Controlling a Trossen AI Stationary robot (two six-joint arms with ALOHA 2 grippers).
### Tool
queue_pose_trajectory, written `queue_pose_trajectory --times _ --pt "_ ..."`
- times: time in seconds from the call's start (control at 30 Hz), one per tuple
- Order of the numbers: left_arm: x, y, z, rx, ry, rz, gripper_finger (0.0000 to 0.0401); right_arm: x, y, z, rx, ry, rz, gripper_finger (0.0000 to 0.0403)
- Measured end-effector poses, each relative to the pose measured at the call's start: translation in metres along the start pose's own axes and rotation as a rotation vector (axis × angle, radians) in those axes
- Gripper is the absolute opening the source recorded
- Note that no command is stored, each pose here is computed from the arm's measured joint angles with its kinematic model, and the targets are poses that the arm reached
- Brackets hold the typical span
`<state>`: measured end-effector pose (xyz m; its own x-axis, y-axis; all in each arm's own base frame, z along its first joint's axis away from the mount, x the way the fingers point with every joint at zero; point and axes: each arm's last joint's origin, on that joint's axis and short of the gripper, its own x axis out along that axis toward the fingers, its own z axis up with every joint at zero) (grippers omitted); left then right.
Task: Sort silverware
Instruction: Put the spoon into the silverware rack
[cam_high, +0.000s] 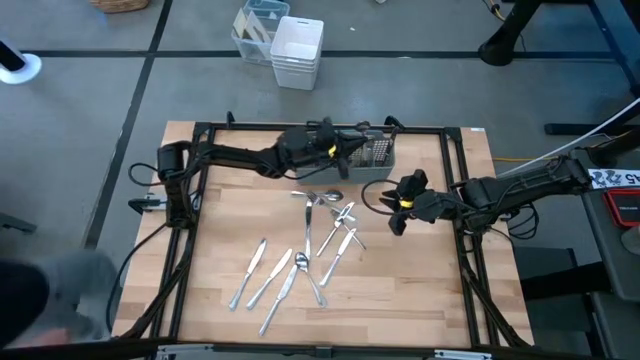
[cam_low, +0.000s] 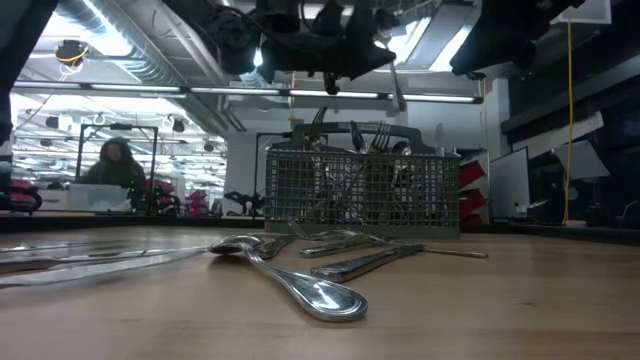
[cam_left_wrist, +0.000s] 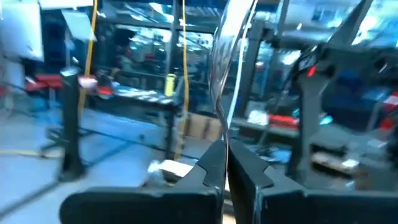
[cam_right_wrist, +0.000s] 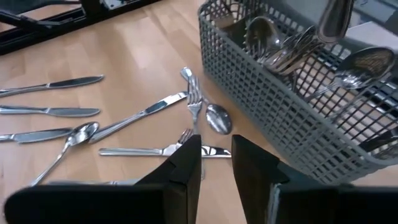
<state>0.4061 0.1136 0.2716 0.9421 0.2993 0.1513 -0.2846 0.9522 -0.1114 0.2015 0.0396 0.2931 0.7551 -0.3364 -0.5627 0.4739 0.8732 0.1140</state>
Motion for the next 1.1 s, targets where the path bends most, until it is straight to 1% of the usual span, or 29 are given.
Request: queue_pose_trajectory --times 0.1,0.27,0.37,0.47,0.6,0.87,1.1 --pt "0.007 0.004 -0.010 0.062 0.017 0.016 0.0000 0.000 0.000 0.000 0.000 -0.011 -0.017 0.0092" --pt "0.018 0.014 -0.036 0.089 0.076 0.037 0.0000 0.000 -0.001 0.000 -0.001 -0.011 -0.019 0.0092" --pt "0.020 0.020 -0.045 0.093 0.094 0.050 0.0000 0.000 0.000 0.000 -0.001 -0.010 -0.018 0.0092" --pt "0.021 0.023 -0.048 0.102 0.116 0.057 0.0001 0.000 0.000 0.000 -0.001 -0.009 -0.017 0.0092" --pt "0.020 0.023 -0.051 0.164 0.154 0.054 0.0008 0.000 0.000 0.000 -0.001 -0.008 -0.014 0.0092" --pt "0.020 0.017 -0.055 0.231 0.176 0.037 0.0014 0.000 0.000 0.000 -0.001 -0.007 -0.014 0.0092" --pt "0.020 0.016 -0.056 0.228 0.178 0.036 0.0014 0.000 0.000 0.000 -0.001 -0.007 -0.014 0.0092"
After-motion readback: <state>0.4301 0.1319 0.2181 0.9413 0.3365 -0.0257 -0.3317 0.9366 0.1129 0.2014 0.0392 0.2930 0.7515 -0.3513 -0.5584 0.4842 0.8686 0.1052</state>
